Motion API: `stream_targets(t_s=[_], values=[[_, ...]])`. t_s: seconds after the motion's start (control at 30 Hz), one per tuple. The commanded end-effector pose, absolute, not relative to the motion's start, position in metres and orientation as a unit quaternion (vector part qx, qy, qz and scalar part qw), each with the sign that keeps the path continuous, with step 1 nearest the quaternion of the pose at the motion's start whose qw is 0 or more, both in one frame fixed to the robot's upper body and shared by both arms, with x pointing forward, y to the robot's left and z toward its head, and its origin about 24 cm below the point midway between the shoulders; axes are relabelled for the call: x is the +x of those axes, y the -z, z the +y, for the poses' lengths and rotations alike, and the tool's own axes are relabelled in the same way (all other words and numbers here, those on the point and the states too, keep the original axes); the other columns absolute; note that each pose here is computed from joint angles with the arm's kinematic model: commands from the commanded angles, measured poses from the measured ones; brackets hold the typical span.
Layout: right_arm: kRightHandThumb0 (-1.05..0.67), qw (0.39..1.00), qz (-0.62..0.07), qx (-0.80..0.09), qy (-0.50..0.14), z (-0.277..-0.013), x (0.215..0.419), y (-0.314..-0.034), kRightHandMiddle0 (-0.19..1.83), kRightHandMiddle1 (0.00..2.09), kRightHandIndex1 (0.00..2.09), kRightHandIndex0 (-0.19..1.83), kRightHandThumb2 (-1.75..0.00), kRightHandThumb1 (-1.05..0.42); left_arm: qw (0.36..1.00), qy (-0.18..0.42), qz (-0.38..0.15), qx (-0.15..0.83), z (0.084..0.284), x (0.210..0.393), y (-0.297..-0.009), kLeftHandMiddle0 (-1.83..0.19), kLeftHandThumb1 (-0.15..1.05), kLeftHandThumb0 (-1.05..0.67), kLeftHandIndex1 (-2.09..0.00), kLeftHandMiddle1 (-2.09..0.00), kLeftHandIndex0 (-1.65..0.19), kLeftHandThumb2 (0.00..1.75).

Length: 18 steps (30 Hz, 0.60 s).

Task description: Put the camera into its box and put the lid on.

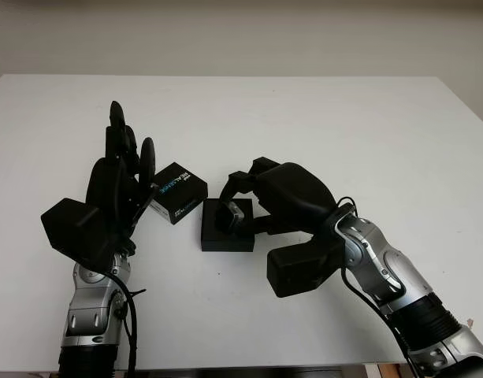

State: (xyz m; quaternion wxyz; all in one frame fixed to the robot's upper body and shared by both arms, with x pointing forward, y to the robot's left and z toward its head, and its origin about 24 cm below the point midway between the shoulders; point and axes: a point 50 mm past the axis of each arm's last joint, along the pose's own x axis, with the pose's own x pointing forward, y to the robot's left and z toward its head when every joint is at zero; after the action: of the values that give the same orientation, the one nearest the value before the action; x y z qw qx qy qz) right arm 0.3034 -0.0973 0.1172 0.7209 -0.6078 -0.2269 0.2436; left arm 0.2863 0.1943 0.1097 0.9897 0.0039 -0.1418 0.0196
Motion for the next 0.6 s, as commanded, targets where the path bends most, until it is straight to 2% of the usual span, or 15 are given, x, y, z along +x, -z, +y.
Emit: stream_targets(t_s=[0.0, 0.17, 0.4, 0.57], values=[[-0.37, 0.709, -0.217, -0.622, -0.254, -0.097, 0.302, -0.109, 0.42, 1.58, 1.12, 0.23, -0.05, -0.9, 0.989, -0.021, -0.148, 0.005, 0.194, 0.285, -0.112, 0.18, 1.05, -0.5, -0.02, -0.05, 0.19, 0.61], [-0.35, 0.726, -0.228, -0.602, -0.241, -0.097, 0.301, -0.111, 0.44, 1.55, 1.12, 0.23, -0.05, -0.9, 0.989, -0.021, -0.149, 0.005, 0.194, 0.285, -0.111, 0.18, 1.05, -0.5, -0.02, -0.05, 0.19, 0.62], [-0.31, 0.795, -0.248, -0.51, -0.214, -0.099, 0.304, -0.123, 0.44, 1.54, 1.18, 0.18, -0.05, -0.9, 0.989, -0.019, -0.148, 0.004, 0.194, 0.285, -0.112, 0.19, 1.05, -0.49, -0.02, -0.05, 0.19, 0.62], [-0.32, 0.835, -0.247, -0.448, -0.201, -0.101, 0.308, -0.133, 0.36, 1.71, 1.31, 0.09, -0.06, -0.93, 0.989, -0.02, -0.148, 0.003, 0.195, 0.285, -0.112, 0.18, 1.05, -0.51, -0.02, -0.05, 0.19, 0.6]])
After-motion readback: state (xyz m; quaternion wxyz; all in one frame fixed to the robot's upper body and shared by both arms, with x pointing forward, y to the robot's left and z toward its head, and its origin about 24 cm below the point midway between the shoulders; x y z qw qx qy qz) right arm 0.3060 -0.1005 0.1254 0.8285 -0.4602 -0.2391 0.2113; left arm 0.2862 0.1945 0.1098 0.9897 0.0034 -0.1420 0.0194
